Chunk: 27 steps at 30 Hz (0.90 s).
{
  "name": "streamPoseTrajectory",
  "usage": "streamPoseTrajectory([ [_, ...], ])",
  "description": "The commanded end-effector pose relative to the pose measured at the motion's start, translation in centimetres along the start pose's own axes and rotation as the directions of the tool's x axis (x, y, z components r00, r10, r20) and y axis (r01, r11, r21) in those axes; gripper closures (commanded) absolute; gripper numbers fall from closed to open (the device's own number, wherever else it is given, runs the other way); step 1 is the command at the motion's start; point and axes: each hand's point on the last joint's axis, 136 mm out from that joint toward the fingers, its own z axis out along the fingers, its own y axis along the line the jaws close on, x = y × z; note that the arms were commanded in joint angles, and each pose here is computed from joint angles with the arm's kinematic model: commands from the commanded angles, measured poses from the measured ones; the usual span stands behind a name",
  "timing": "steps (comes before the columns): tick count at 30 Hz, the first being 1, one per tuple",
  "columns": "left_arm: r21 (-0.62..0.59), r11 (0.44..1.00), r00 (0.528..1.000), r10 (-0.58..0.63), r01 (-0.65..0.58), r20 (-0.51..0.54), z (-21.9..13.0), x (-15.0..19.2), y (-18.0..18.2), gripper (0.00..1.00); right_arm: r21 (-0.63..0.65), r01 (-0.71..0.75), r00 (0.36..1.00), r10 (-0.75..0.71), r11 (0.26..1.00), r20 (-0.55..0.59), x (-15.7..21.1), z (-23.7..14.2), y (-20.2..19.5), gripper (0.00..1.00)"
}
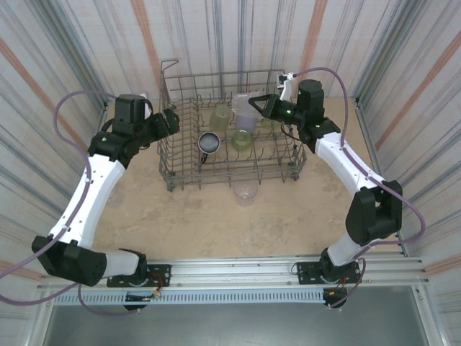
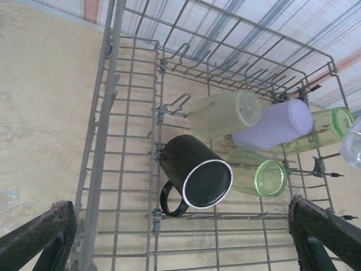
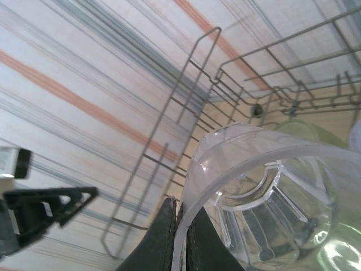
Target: Load the cups into the dish rack
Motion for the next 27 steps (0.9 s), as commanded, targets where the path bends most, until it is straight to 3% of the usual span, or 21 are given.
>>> streamPoseTrajectory([
  [1,0.138,0.990,1.000,-0.004,0.004,-0.002,0.0,-1.3,-2.5,0.01,-0.149,-0.086,0.996,0.085,0.985,-0.016,-0.8,0.6,1.7,1.00],
  [5,0.278,0.961,0.999,0.020,-0.008,-0.038,0.8,-1.6,-5.0,0.01,-0.204,-0.135,0.991,0.126,0.970,-0.053,-0.6,1.3,2.0,1.00],
  [11,0.357,0.934,0.996,0.019,0.013,-0.086,2.1,-2.0,-6.8,0.01,-0.261,-0.165,0.986,0.152,0.951,-0.070,-0.6,1.7,2.5,1.00],
  [27,0.521,0.818,0.968,-0.175,0.244,-0.179,3.9,-3.2,-10.9,0.01,-0.388,-0.226,0.974,0.202,0.894,-0.101,-0.5,2.5,4.5,1.00],
])
